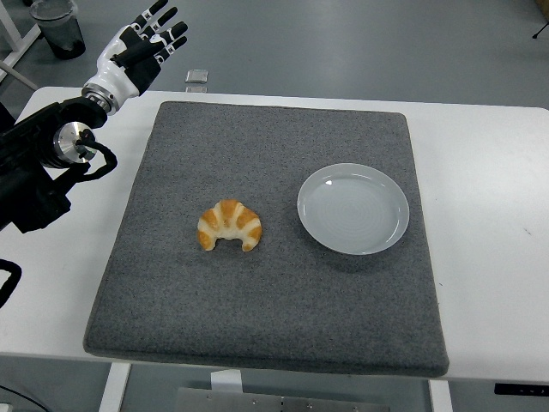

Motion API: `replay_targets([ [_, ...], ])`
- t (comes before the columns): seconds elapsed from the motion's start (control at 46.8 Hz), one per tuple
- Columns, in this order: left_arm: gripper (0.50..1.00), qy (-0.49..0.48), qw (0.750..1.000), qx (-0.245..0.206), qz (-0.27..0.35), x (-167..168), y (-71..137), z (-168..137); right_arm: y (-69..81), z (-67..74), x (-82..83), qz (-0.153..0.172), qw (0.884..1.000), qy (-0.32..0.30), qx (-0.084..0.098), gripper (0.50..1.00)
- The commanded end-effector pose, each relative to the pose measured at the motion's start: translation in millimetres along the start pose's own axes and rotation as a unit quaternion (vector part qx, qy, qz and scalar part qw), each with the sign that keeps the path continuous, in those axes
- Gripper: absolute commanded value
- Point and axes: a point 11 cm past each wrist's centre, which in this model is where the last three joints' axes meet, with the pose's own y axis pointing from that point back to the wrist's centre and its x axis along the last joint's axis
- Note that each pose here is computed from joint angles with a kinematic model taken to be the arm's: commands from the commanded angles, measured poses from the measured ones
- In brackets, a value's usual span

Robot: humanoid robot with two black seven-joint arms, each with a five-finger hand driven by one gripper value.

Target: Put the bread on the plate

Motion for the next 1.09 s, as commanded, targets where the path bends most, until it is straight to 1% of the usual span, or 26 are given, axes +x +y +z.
replay_targets([
  [0.0,0.99,0.0,1.0,0.001,-0.001,-0.6,0.1,-0.8,0.0,0.0,0.0,0.0,1.0,0.0,0.0,0.932],
  [0.171,0.99,0.002,1.0,0.005,-0.02,-15.6,-0.4,-1.3,0.0,0.9,-0.1,0.0,1.0,0.0,-0.001,0.932],
  [0.299,0.984,-0.011,1.0,0.002,-0.022,-25.8,1.3,10.2,0.0,0.9,-0.4,-0.002,1.0,0.0,-0.001,0.93],
  [0.363,0.984,-0.025,0.999,0.001,-0.026,-35.0,2.2,16.7,0.0,0.0,-0.3,-0.002,1.0,0.0,0.0,0.93],
  [0.47,0.981,-0.082,0.996,0.002,-0.044,-58.1,5.9,22.3,0.0,0.0,-0.3,-0.002,1.0,0.0,0.0,0.93],
  [0.62,0.981,-0.185,0.98,-0.013,-0.069,-92.7,13.4,26.3,0.0,0.9,-0.5,-0.002,1.0,0.0,-0.001,0.93],
  [0.662,0.981,-0.208,0.975,-0.019,-0.076,-100.9,16.7,28.0,0.0,0.0,-0.3,-0.002,1.0,0.0,0.0,0.93],
  [0.748,0.981,-0.242,0.965,-0.018,-0.098,-115.7,25.5,25.3,0.0,0.0,-0.3,-0.002,1.0,0.0,0.0,0.93],
  [0.897,0.981,-0.285,0.95,-0.018,-0.129,-132.1,37.1,39.1,0.0,0.9,-0.8,-0.003,1.0,0.0,-0.001,0.93],
  [1.068,0.981,-0.324,0.932,-0.035,-0.161,-150.9,48.7,73.9,0.0,0.0,-0.7,-0.003,1.0,0.0,0.0,0.932],
])
